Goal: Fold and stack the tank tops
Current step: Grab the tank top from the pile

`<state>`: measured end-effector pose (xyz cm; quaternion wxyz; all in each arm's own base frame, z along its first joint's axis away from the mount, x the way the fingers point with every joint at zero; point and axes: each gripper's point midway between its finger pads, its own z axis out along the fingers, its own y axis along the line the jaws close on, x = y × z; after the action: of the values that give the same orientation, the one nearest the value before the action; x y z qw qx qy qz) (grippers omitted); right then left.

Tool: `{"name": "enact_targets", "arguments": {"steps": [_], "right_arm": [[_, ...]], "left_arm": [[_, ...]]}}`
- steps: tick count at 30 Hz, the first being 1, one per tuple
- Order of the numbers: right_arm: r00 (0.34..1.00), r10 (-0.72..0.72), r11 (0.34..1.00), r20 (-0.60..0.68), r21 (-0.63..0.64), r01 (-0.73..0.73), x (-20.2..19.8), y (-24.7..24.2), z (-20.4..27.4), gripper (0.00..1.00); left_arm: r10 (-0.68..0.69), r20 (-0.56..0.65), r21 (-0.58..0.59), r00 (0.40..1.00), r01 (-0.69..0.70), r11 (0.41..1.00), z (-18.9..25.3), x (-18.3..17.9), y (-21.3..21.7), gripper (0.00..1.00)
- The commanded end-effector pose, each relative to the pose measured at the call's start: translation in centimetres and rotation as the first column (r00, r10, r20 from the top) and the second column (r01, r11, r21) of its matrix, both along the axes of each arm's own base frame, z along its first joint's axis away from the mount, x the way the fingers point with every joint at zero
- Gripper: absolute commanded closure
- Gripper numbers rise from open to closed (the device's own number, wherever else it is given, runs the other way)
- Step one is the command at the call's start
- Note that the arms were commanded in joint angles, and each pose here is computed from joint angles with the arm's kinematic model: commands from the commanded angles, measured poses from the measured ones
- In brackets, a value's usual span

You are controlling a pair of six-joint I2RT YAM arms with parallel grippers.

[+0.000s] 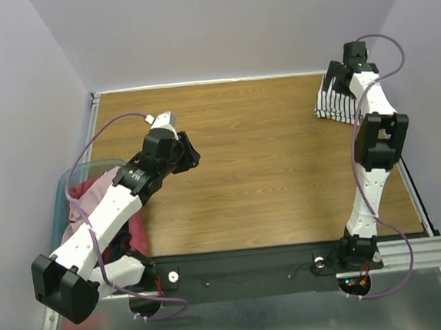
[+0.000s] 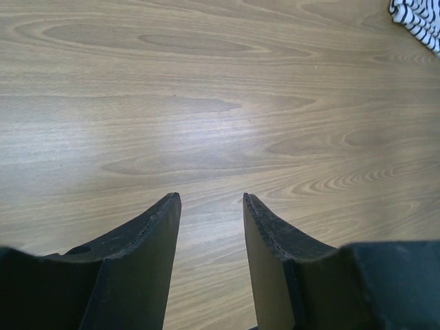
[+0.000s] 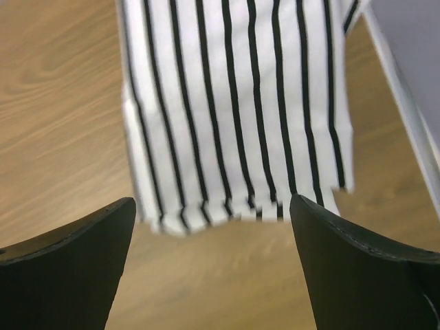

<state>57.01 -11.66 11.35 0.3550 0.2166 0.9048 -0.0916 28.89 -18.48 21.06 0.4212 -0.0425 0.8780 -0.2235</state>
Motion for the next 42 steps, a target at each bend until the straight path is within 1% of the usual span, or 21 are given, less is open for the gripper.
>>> {"name": "enact_targets", "arguments": {"steps": [1, 2, 3, 5, 6, 7, 8, 9, 10, 11, 13, 17, 18, 21, 24, 25, 27, 28, 36, 39, 42], "right_arm": [[0.968, 0.012, 0.997, 0.250, 0.077, -0.032, -2.5, 4.5, 12.6, 0.00], [0.966, 0.030, 0.995, 0.256, 0.089, -0.055, -3.2, 5.7, 12.9, 0.00], [0.972, 0.061, 0.990, 0.227, 0.110, -0.087, -4.4, 8.3, 11.3, 0.00], [0.934, 0.160, 0.968, 0.321, 0.134, -0.212, -5.9, 14.2, 14.2, 0.00], [0.932, 0.179, 0.961, 0.314, 0.146, -0.234, -6.9, 16.1, 13.4, 0.00], [0.938, 0.208, 0.952, 0.278, 0.162, -0.260, -8.4, 18.1, 11.1, 0.00], [0.920, 0.245, 0.936, 0.306, 0.171, -0.306, -9.6, 20.2, 11.7, 0.00], [0.909, 0.300, 0.914, 0.290, 0.186, -0.361, -11.0, 23.5, 10.1, 0.00], [0.898, 0.324, 0.895, 0.299, 0.209, -0.393, -12.1, 25.2, 10.0, 0.00], [0.865, 0.389, 0.858, 0.316, 0.217, -0.465, -13.2, 28.5, 9.8, 0.00], [0.851, 0.431, 0.834, 0.301, 0.226, -0.503, -14.9, 30.8, 8.7, 0.00], [0.814, 0.521, 0.784, 0.255, 0.235, -0.575, -18.1, 34.5, 5.7, 0.00], [0.810, 0.529, 0.778, 0.253, 0.237, -0.582, -18.3, 34.7, 5.5, 0.00], [0.804, 0.542, 0.769, 0.244, 0.242, -0.592, -19.3, 34.7, 4.7, 0.00], [0.805, 0.546, 0.768, 0.234, 0.244, -0.592, -19.8, 34.5, 3.8, 0.00], [0.802, 0.549, 0.766, 0.234, 0.244, -0.595, -19.9, 34.4, 3.7, 0.00], [0.798, 0.554, 0.759, 0.237, 0.250, -0.601, -20.2, 34.5, 3.6, 0.00], [0.796, 0.557, 0.756, 0.239, 0.251, -0.604, -20.4, 34.5, 3.6, 0.00], [0.798, 0.557, 0.760, 0.232, 0.244, -0.602, -20.5, 34.3, 3.1, 0.00], [0.795, 0.562, 0.755, 0.229, 0.250, -0.606, -20.6, 34.4, 3.0, 0.00], [0.794, 0.562, 0.755, 0.233, 0.247, -0.607, -20.6, 34.3, 3.1, 0.00]], "left_arm": [[0.126, 0.066, -0.060, 0.990, -0.122, 0.991, 3.6, 1.2, 1.4, 0.47], [0.164, 0.057, -0.061, 0.985, -0.160, 0.985, 3.5, 1.3, 1.9, 0.47], [0.210, 0.041, -0.073, 0.977, -0.206, 0.976, 3.3, 1.3, 2.5, 0.47], [0.313, 0.010, -0.046, 0.950, -0.312, 0.949, 2.4, 1.4, 4.5, 0.47], [0.353, -0.003, -0.037, 0.936, -0.353, 0.935, 2.1, 1.4, 5.4, 0.47], [0.407, -0.024, -0.050, 0.913, -0.407, 0.912, 1.9, 1.5, 6.2, 0.47], [0.484, -0.040, -0.006, 0.874, -0.485, 0.875, 1.1, 1.3, 8.4, 0.47], [0.533, -0.061, -0.019, 0.844, -0.535, 0.845, 0.9, 1.1, 9.3, 0.47], [0.597, -0.085, 0.019, 0.798, -0.598, 0.802, 0.2, 0.6, 11.4, 0.47], [0.628, -0.100, 0.027, 0.772, -0.629, 0.777, -0.2, 0.2, 12.3, 0.47], [0.689, -0.128, 0.048, 0.713, -0.690, 0.722, -0.8, -1.2, 14.2, 0.46], [0.832, -0.121, 0.037, 0.541, -0.835, 0.549, -0.8, -3.6, 18.6, 0.38], [0.838, -0.119, 0.033, 0.533, -0.841, 0.539, -0.8, -4.0, 18.8, 0.37], [0.899, -0.113, 0.032, 0.424, -0.902, 0.430, -0.9, -5.9, 21.9, 0.34], [0.919, -0.120, 0.047, 0.376, -0.922, 0.383, -1.3, -6.8, 23.3, 0.33], [0.931, -0.126, 0.047, 0.343, -0.935, 0.351, -1.5, -7.3, 24.1, 0.33], [0.935, -0.139, 0.066, 0.325, -0.939, 0.336, -2.2, -7.7, 24.5, 0.33], [0.943, -0.158, 0.080, 0.294, -0.948, 0.309, -2.7, -8.1, 25.1, 0.33], [0.931, -0.276, 0.123, 0.239, -0.952, 0.281, -6.8, -9.5, 24.8, 0.40], [0.921, -0.300, 0.119, 0.249, -0.948, 0.295, -8.2, -9.3, 24.3, 0.42], [0.898, -0.332, 0.091, 0.290, -0.937, 0.336, -9.6, -8.3, 23.5, 0.42]]}}
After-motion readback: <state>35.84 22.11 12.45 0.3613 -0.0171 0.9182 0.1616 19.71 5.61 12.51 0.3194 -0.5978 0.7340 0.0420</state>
